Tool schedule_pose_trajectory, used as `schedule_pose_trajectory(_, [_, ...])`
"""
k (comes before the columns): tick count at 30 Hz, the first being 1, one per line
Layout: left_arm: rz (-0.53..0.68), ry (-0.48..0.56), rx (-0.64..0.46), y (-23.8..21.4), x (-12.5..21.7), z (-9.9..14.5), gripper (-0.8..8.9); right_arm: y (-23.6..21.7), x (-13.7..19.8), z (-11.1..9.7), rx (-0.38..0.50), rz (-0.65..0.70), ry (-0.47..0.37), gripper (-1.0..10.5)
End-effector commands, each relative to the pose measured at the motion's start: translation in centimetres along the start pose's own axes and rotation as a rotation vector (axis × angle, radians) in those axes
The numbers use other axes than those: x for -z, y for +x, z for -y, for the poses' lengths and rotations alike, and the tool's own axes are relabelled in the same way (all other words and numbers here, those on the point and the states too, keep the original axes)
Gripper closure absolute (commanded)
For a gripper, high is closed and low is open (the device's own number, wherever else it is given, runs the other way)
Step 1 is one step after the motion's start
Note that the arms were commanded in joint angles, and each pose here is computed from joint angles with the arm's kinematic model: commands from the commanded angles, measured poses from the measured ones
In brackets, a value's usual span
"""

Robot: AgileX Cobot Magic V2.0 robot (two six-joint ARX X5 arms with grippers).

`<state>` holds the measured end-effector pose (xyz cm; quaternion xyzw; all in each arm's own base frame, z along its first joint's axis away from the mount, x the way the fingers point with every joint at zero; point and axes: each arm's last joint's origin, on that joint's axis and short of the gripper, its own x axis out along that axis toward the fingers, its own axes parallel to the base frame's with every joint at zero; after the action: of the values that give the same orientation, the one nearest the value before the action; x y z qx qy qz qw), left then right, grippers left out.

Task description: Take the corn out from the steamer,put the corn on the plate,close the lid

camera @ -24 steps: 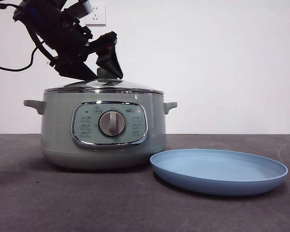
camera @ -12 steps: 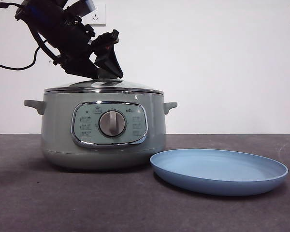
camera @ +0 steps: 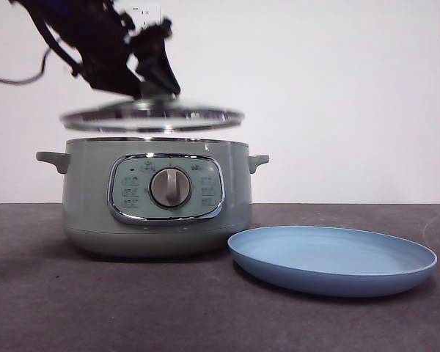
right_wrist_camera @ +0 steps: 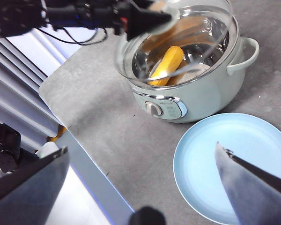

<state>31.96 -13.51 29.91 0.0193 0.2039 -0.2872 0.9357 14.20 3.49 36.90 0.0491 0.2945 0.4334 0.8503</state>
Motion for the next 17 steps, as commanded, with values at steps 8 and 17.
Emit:
schedule_pose_trajectory(8, [0.198,0.025,0.028,-8.9,-6.6,1.9,8.22,0.2,-0.3,0.3,-0.001,0.011,0.016,3.8])
schedule_pose_trajectory(17, [0.315,0.034,0.026,-20.5,-7.0,4.4,8.22,2.7,-3.3,1.7,-0.042,0.136,0.062,3.8])
